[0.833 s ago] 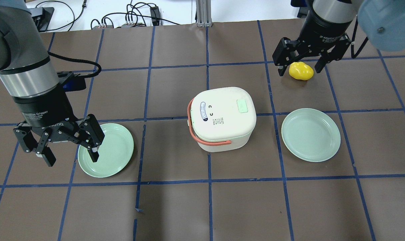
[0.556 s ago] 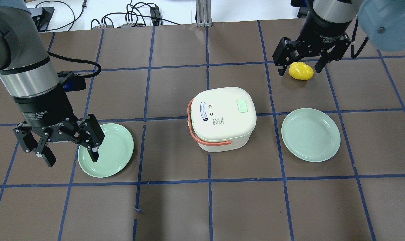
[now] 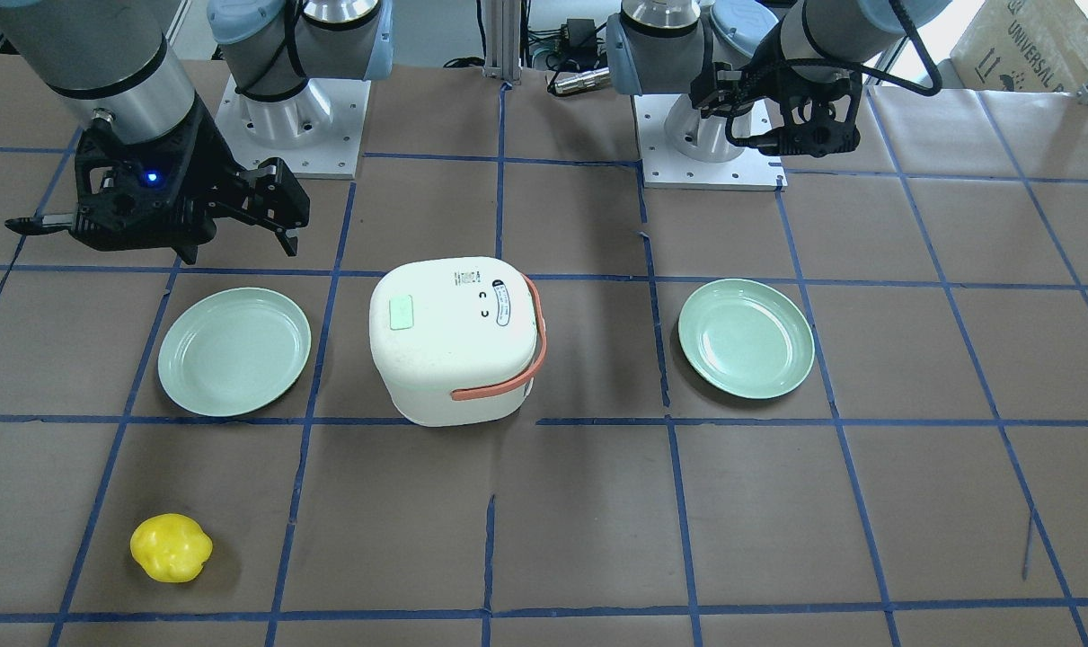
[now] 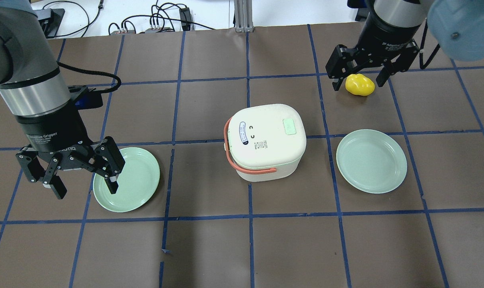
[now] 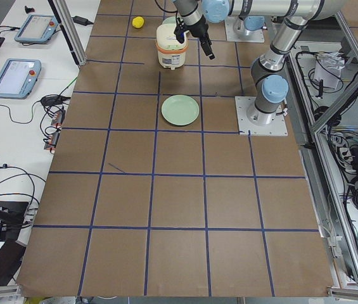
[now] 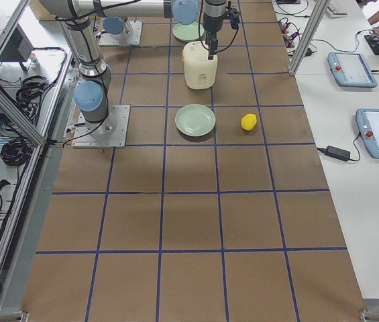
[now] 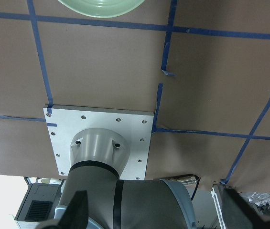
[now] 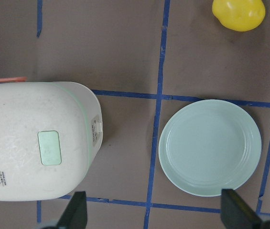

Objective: Press rice cooker button
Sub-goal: 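Move the right gripper over the rice cooker's green lid button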

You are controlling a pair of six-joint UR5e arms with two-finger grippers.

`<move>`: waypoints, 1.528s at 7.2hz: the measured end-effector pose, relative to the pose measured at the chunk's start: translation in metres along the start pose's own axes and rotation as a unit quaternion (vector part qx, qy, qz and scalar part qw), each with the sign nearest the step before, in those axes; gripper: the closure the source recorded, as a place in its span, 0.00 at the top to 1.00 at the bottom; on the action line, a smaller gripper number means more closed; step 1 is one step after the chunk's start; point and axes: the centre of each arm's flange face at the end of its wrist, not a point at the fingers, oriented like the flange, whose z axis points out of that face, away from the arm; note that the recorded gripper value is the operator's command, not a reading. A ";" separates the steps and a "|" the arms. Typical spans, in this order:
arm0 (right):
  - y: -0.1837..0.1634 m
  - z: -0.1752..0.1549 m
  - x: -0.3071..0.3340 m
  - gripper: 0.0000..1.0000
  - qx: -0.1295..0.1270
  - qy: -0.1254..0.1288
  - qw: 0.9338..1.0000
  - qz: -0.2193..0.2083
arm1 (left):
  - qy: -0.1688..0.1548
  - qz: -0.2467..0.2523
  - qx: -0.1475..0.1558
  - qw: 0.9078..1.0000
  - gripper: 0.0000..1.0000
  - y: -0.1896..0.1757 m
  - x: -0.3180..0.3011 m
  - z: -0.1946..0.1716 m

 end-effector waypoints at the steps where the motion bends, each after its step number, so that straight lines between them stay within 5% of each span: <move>1: 0.000 0.000 0.000 0.09 0.000 0.000 1.000 -0.001 | 0.000 0.000 0.000 1.000 1.00 0.000 0.000 0.000; 4: 0.000 0.003 -0.005 0.06 0.000 -0.023 1.000 -0.004 | 0.000 0.000 0.000 1.000 1.00 0.000 0.000 0.000; 8: 0.001 0.036 -0.028 0.07 -0.005 -0.144 0.989 -0.032 | 0.000 0.000 0.000 1.000 1.00 0.000 0.000 0.000; 11: -0.004 0.076 -0.034 0.07 0.000 -0.183 0.982 -0.050 | 0.000 0.000 0.000 1.000 1.00 0.000 0.000 0.000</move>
